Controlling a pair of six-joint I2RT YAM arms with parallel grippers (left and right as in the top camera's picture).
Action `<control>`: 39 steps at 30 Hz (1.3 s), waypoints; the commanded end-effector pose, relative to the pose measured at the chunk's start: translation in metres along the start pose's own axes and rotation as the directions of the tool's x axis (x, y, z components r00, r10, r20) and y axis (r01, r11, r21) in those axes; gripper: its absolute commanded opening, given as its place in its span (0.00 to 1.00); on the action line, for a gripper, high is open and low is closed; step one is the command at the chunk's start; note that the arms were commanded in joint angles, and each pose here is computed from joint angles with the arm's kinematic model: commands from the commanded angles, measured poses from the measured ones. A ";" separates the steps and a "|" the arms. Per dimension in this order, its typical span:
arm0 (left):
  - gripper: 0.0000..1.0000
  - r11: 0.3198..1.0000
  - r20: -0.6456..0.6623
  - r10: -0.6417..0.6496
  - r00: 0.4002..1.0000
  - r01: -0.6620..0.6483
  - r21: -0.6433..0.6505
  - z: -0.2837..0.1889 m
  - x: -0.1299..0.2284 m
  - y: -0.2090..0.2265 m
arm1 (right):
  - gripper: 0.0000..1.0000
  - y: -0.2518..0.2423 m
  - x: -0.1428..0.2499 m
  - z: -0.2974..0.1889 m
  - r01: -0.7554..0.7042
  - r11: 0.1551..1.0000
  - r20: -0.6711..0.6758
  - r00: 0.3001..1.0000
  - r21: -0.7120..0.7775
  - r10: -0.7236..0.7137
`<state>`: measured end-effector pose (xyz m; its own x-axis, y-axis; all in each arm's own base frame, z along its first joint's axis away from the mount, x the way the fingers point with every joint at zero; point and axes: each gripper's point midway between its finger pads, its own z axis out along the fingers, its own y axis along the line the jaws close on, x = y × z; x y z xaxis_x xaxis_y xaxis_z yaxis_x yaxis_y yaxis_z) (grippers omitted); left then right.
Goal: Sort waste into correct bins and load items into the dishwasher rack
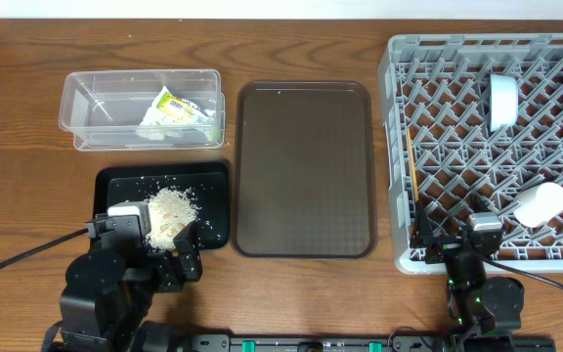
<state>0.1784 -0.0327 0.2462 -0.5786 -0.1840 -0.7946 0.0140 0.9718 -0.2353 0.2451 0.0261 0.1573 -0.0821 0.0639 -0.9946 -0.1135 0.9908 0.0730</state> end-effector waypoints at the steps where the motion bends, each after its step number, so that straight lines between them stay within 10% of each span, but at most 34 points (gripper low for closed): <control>1: 0.97 1.000 0.001 0.011 1.000 -0.011 -0.016 0.000 0.001 0.003 | 0.99 0.000 0.000 0.000 0.008 1.000 0.002 1.000 0.005 -0.008; 14: 0.97 0.995 0.033 -0.034 0.999 0.037 -0.088 0.014 0.027 0.028 | 0.99 0.000 0.000 0.000 0.008 1.000 0.002 1.000 0.005 -0.008; 39: 0.97 0.995 0.549 0.103 0.830 -0.095 -0.043 0.088 0.012 0.038 | 0.99 0.000 0.000 0.000 0.008 1.000 0.002 1.000 0.005 -0.008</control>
<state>0.2424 -0.0143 0.1826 -0.0421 -0.2015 -0.9786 0.0484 0.9779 -0.2034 0.2451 0.0259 0.1572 -0.0824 0.0639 -0.9946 -0.1124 0.9910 0.0729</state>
